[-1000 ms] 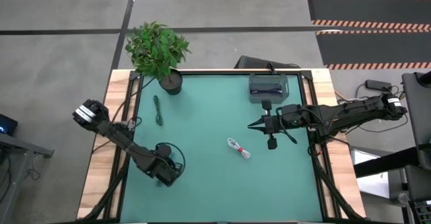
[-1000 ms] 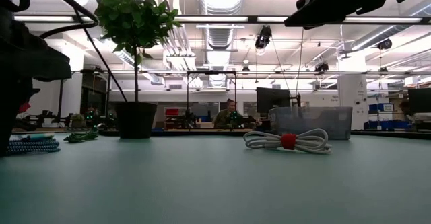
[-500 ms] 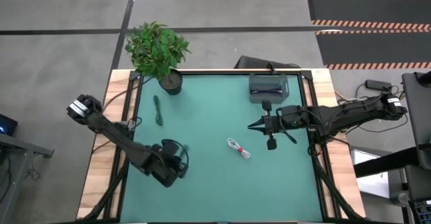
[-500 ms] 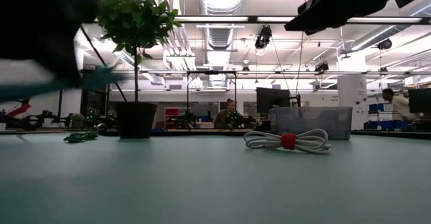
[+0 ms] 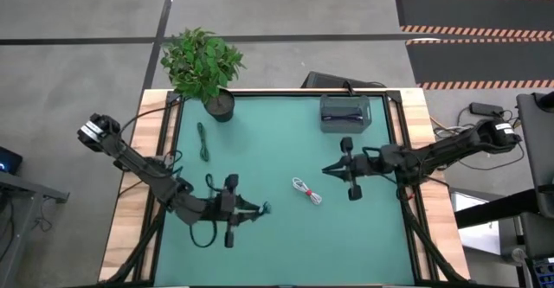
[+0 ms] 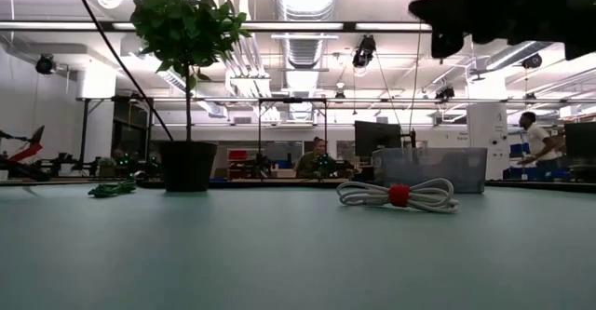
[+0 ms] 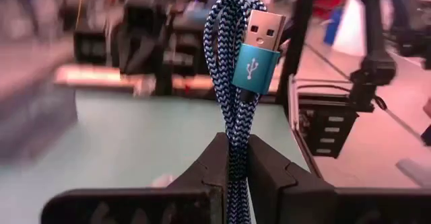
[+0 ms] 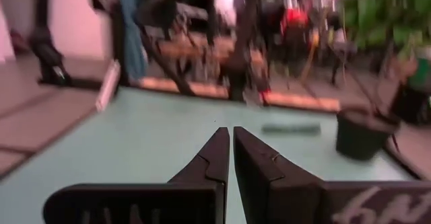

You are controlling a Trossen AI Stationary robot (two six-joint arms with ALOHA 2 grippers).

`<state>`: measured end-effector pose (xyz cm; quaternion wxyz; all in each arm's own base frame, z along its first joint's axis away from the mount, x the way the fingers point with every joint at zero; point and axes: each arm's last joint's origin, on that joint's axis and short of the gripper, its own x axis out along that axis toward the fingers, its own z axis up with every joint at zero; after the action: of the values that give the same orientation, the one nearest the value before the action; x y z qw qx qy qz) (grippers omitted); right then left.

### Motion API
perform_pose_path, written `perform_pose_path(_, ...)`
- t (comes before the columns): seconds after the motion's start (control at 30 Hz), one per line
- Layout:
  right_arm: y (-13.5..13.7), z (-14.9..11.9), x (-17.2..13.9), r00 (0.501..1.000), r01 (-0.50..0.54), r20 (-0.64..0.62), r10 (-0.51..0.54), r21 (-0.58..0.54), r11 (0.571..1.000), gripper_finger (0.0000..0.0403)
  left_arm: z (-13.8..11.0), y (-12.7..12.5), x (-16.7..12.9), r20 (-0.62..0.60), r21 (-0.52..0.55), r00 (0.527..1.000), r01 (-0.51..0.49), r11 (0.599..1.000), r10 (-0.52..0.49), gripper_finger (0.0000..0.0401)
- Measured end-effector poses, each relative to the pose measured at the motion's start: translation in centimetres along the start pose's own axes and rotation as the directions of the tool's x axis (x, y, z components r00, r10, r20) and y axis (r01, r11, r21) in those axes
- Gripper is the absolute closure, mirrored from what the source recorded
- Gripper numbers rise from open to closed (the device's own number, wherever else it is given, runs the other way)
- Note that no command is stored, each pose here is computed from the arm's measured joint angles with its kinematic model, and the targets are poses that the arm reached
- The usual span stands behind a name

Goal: Pick and place USB-C Cables
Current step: Put the blue charger cable into the bin

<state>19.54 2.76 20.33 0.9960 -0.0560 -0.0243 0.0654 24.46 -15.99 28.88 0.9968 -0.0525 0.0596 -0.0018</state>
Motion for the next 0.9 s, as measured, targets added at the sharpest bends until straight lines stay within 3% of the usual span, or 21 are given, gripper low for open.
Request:
perform_pose_path(0.17, 1.1, 0.1, 0.0, 0.987, -0.032, 0.157, 0.036, -0.033, 0.999, 0.039, -0.6, 0.7, 0.2, 0.11, 0.118, 0.994, -0.014, 0.993, 0.001, 0.0386)
perform_pose_path(0.37, 2.0, 0.6, 3.3, 0.992, -0.022, 0.121, 0.033, -0.085, 0.996, 0.039, -1.8, 2.2, 1.0, 0.199, 0.111, 0.979, -0.065, 0.992, 0.042, 0.0386)
perform_pose_path(0.5, 2.2, 1.0, 6.0, 0.993, -0.02, 0.111, 0.033, -0.117, 0.993, 0.039, -2.0, 3.2, 1.5, 0.197, 0.101, 0.977, -0.101, 0.99, 0.079, 0.0386)
perform_pose_path(0.7, 2.3, 2.1, 8.9, 0.99, -0.012, 0.139, 0.027, -0.108, 0.994, 0.039, -1.9, 3.8, 1.8, 0.195, 0.11, 0.976, -0.125, 0.986, 0.102, 0.0387)
perform_pose_path(0.9, 2.4, 3.2, 10.7, 0.984, -0.025, 0.174, 0.026, -0.009, 1.0, 0.0387, -2.0, 4.2, 2.0, 0.192, 0.103, 0.974, -0.141, 0.985, 0.119, 0.0387)
